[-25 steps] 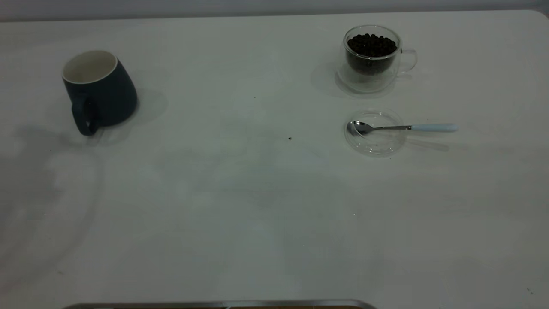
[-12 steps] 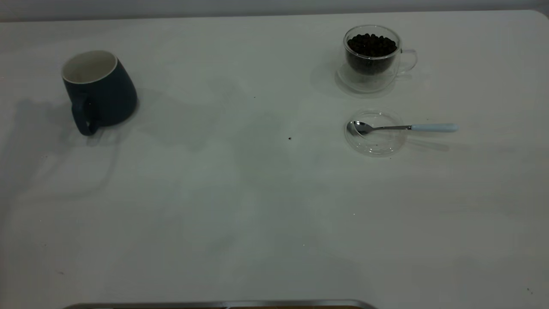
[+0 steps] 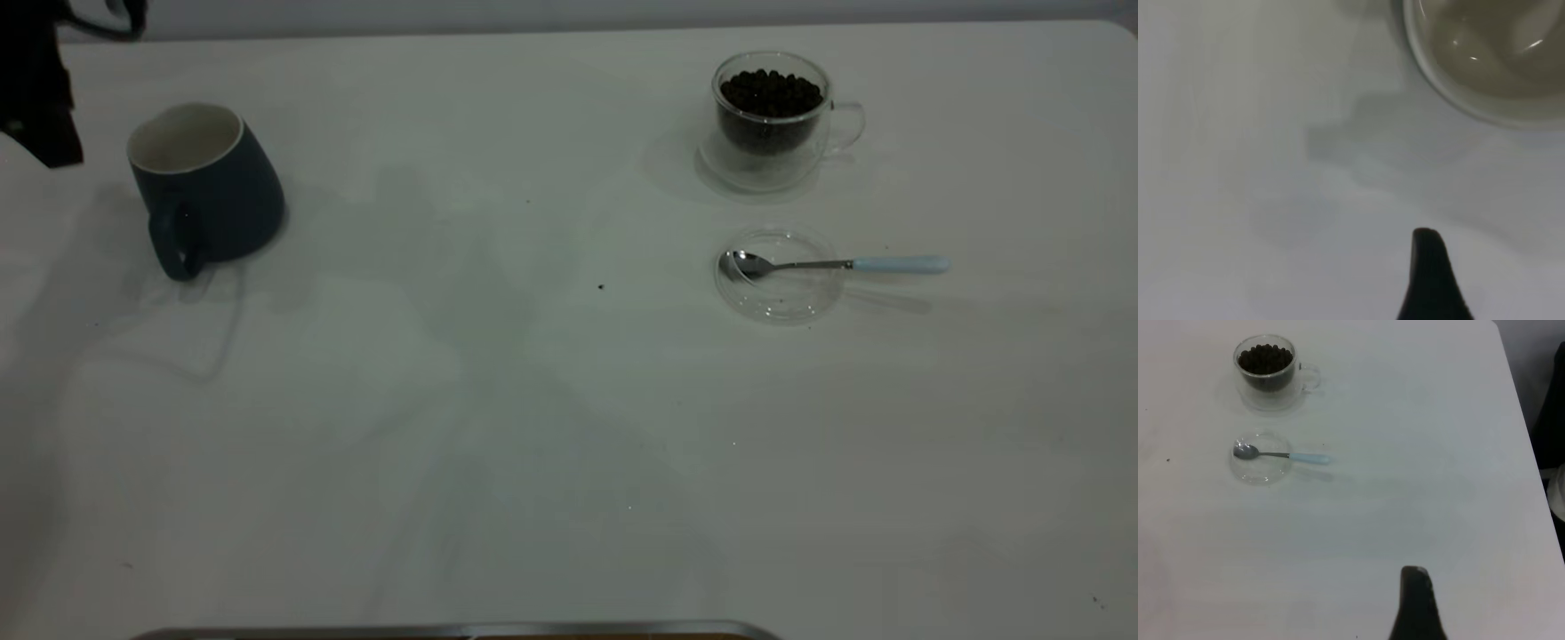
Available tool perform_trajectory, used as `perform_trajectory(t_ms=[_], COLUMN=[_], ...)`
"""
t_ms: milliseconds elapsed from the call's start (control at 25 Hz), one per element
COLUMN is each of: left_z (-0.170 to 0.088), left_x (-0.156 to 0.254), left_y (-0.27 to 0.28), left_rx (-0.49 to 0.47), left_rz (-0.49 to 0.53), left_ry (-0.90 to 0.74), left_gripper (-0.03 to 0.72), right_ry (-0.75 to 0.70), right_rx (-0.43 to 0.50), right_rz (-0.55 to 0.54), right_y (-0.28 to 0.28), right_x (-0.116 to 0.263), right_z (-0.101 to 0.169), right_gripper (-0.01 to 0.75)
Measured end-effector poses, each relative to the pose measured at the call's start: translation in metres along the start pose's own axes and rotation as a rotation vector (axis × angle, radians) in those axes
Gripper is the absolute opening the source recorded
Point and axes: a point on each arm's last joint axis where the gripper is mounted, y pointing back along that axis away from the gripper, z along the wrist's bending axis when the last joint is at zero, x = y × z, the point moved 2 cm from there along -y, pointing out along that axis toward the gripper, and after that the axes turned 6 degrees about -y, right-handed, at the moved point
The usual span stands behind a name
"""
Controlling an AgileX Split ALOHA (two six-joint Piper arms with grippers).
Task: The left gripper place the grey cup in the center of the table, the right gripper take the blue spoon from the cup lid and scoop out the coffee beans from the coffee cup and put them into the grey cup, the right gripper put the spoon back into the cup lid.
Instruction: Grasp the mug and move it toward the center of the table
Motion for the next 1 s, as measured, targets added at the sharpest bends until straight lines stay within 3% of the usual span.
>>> perform_trajectory(t_ms=[400, 1000], left_z=[-0.012, -0.068], left_x=[-0.048, -0.194], left_y=[-0.045, -0.022], left_rx=[-0.054, -0.233], left_rz=[-0.033, -0.23], left_ry=[-0.157, -0.438], left_gripper=[0.567, 0.567], right_ry=[0.0, 0.0], right_rx=[0.0, 0.0], right_rz=[0.0, 0.0], right_y=[0.0, 0.0], right_x=[0.0, 0.0], right_z=[0.0, 0.0], right_gripper=[0.589, 0.589])
